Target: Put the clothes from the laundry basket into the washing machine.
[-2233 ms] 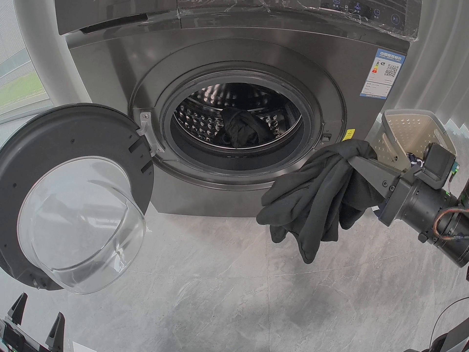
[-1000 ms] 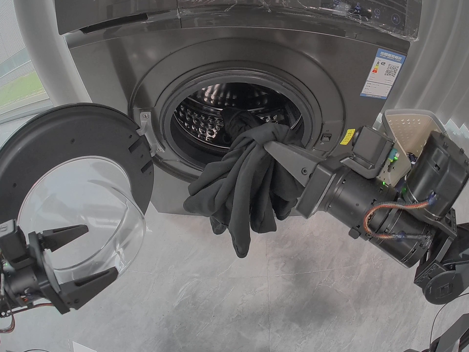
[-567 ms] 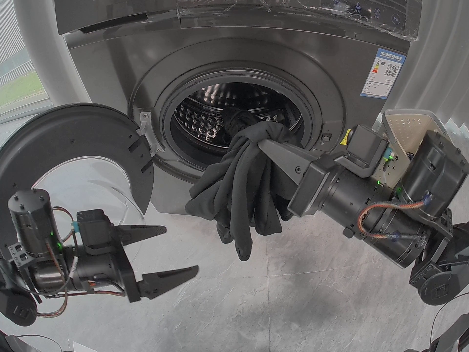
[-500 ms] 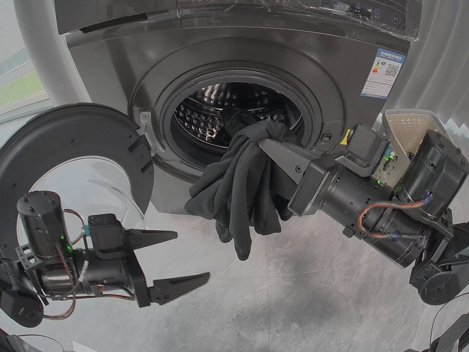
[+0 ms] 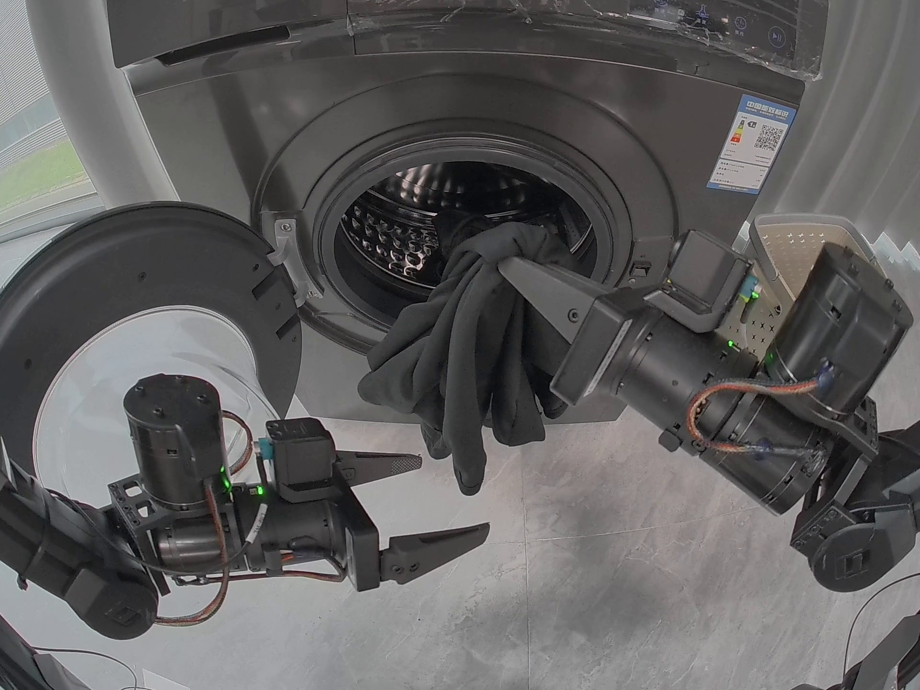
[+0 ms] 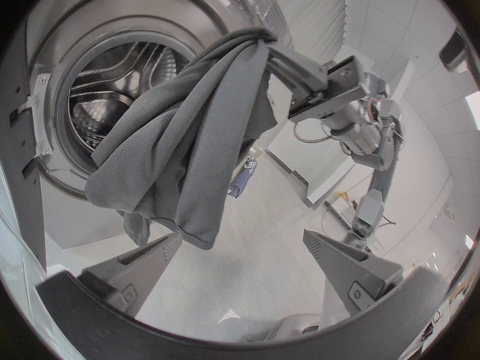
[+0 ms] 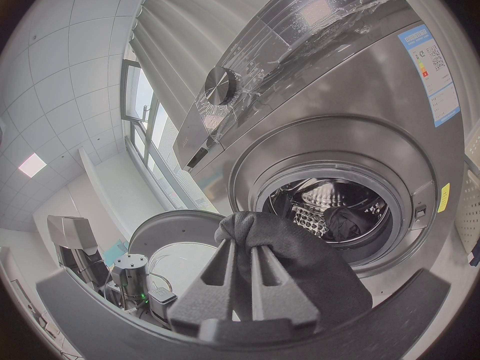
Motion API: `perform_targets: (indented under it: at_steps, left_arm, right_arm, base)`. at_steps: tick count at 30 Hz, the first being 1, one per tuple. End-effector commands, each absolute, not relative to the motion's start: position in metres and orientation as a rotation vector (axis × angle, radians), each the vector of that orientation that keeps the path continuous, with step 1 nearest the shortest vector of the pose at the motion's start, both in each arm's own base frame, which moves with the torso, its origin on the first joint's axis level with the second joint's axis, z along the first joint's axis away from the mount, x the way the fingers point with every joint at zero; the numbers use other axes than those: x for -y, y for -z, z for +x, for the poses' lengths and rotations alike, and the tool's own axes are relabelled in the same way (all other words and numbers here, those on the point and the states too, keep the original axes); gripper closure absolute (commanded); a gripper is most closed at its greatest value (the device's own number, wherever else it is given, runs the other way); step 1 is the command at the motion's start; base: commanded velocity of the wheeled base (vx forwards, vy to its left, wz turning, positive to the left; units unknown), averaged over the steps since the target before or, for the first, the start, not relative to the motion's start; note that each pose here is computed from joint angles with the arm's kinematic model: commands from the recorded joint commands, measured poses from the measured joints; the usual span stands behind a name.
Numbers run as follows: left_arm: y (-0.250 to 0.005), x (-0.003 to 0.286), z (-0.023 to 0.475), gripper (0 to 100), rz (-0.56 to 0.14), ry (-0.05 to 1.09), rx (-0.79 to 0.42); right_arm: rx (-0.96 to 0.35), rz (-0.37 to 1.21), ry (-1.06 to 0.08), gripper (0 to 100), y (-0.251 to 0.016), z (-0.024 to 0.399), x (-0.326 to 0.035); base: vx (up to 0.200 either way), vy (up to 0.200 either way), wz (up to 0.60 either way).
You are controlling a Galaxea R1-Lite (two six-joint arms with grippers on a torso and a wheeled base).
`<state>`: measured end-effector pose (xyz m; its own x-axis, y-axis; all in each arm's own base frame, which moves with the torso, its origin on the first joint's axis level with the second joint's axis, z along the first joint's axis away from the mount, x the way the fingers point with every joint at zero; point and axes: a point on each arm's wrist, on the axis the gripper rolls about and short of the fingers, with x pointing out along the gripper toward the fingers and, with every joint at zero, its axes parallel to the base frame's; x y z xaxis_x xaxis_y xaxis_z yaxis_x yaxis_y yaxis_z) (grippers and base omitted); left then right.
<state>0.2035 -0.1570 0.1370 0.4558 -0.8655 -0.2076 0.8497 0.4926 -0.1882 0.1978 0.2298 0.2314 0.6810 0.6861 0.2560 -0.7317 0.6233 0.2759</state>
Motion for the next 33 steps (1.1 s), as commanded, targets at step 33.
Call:
perform_targets:
  at_steps: [33]
  left_arm:
    - [-0.117, 0.193, 0.257, 0, -0.112, 0.828, -0.173]
  right_arm:
    - [0.127, 0.369, -0.819, 100, -0.23, 0.197, -0.232]
  base:
    - [0.0, 0.0, 0.0]
